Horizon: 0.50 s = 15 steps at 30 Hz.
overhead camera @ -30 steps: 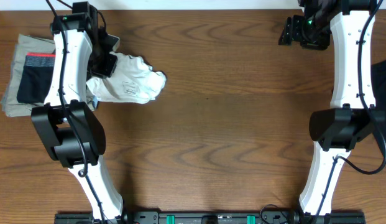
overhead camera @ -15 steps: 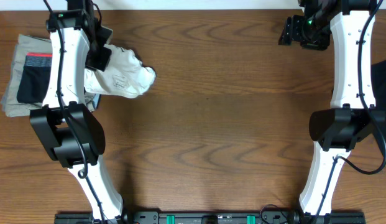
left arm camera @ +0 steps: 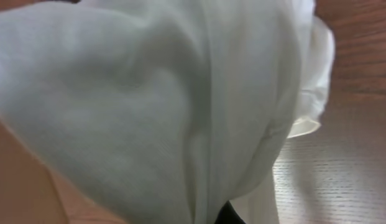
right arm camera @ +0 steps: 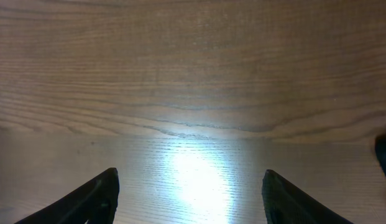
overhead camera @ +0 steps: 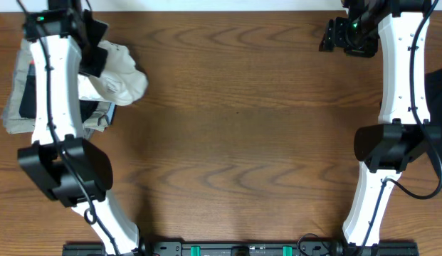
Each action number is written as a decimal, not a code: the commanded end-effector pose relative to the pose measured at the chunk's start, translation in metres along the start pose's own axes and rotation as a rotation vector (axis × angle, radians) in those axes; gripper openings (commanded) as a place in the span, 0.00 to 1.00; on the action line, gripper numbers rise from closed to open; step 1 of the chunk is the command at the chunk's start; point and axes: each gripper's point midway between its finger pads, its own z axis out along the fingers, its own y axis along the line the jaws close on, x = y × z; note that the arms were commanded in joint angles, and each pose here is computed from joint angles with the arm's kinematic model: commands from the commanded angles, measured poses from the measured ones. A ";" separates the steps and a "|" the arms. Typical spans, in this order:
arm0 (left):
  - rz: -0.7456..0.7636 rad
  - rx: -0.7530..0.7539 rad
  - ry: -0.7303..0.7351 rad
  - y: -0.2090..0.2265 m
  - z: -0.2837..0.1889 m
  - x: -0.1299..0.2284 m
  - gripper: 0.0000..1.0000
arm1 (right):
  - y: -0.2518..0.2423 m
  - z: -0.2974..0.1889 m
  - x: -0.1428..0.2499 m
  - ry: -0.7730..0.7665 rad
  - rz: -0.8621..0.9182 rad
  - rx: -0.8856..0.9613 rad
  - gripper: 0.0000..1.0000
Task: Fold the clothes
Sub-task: 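Lower the shirt onto the garment stack and open the left gripper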
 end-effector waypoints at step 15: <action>-0.082 -0.060 -0.118 0.066 -0.011 0.005 0.06 | -0.005 -0.004 0.000 -0.001 0.011 0.009 0.72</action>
